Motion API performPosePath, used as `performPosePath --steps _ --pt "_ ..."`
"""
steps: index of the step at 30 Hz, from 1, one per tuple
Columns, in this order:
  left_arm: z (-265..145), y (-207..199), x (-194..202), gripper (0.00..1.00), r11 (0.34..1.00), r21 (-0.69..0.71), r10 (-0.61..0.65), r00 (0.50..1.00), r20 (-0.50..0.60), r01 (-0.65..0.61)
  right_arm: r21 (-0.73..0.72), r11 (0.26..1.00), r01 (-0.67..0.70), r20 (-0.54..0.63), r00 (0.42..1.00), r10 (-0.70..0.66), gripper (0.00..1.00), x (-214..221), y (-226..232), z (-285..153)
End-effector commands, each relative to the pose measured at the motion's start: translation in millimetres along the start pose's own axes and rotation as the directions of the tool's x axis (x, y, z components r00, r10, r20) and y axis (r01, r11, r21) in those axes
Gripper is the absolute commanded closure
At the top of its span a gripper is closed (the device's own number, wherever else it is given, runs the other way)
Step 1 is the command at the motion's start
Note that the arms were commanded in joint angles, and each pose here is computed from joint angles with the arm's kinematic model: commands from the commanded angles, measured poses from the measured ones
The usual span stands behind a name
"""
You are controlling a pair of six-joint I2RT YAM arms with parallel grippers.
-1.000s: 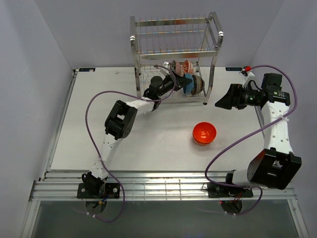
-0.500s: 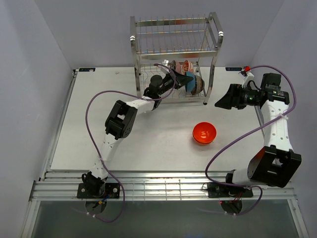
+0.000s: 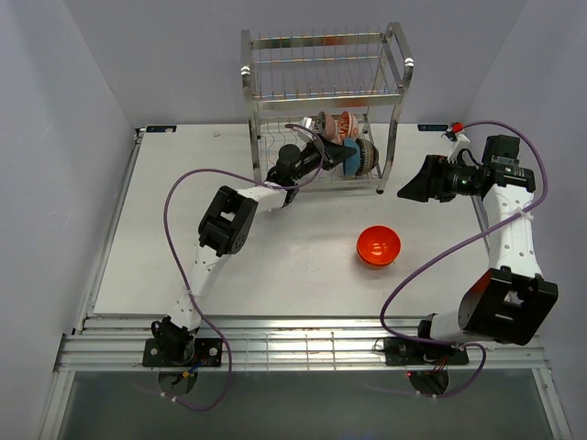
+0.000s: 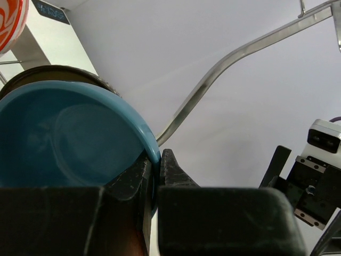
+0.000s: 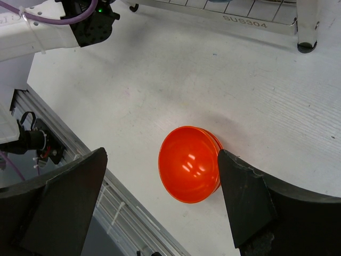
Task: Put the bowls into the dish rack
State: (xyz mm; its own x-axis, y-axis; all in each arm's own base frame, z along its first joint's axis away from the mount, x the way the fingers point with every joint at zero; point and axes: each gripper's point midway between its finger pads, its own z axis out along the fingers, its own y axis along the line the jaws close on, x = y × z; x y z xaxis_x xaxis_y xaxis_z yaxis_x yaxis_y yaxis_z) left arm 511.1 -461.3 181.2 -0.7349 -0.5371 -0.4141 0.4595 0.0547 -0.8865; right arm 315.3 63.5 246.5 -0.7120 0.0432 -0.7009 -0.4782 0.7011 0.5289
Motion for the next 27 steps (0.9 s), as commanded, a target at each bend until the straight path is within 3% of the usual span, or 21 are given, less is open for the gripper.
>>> performPosePath --steps 1,27 --pt "4 -38 -18 1.0 0.996 0.088 0.029 0.999 0.021 -0.03 -0.02 1.0 0.019 0.015 1.0 -0.019 0.1 -5 3 -2" --pt "2 -15 -26 1.0 0.998 0.048 0.045 0.999 0.027 -0.046 -0.036 0.999 0.006 0.014 1.0 -0.006 0.1 -7 4 -1"
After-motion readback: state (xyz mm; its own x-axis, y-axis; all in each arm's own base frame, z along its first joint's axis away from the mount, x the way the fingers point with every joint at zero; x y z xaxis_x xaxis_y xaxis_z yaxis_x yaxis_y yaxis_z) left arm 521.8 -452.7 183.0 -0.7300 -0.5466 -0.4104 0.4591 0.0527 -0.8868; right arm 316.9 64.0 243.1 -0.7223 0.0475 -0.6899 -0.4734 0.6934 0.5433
